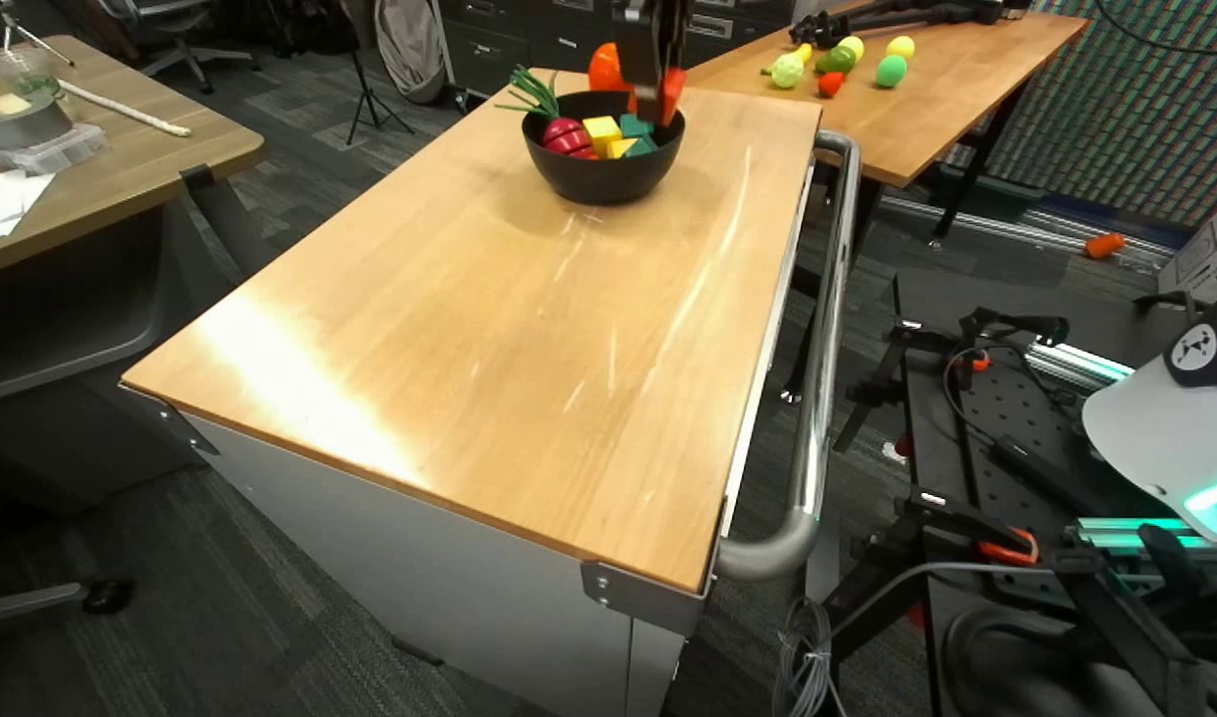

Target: Put all the blocks and the beetroot in the bowl then move the apple to the left

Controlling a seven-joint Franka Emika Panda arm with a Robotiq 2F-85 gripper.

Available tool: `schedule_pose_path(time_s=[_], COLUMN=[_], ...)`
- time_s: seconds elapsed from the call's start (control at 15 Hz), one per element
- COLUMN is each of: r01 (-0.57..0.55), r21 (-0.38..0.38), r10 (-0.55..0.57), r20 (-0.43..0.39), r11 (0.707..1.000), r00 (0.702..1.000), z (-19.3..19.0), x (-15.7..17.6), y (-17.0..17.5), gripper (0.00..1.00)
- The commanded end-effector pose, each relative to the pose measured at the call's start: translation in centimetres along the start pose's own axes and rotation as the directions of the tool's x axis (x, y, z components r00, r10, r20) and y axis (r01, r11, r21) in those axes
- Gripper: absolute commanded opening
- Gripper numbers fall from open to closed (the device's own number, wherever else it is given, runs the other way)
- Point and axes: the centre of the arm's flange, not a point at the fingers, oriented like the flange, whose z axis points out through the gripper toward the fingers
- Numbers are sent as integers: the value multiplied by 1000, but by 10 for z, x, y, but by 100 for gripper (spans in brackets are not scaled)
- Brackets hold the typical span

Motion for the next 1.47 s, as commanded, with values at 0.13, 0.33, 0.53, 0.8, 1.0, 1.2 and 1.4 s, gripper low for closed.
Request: schedule_pose_path(time_s=[0.13, 0.33, 0.53, 0.8, 1.0, 1.2, 1.4], r01=[-184, -227, -243, -289, -321, -375, -463], r21=[-166, -122, -66, 13, 133, 124, 78], r10=[163, 214, 240, 288, 320, 388, 468], r20=[-134, -110, -47, 31, 29, -111, -213], r11=[969, 966, 968, 957, 938, 919, 883], r00=[977, 971, 970, 957, 947, 915, 858], z=[-35, -17, 14, 44, 13, -40, -81], x=[61, 79, 87, 86, 65, 38, 5], y=[48, 50, 45, 46, 58, 84, 135], gripper=[17, 17, 17, 67, 84, 100, 100])
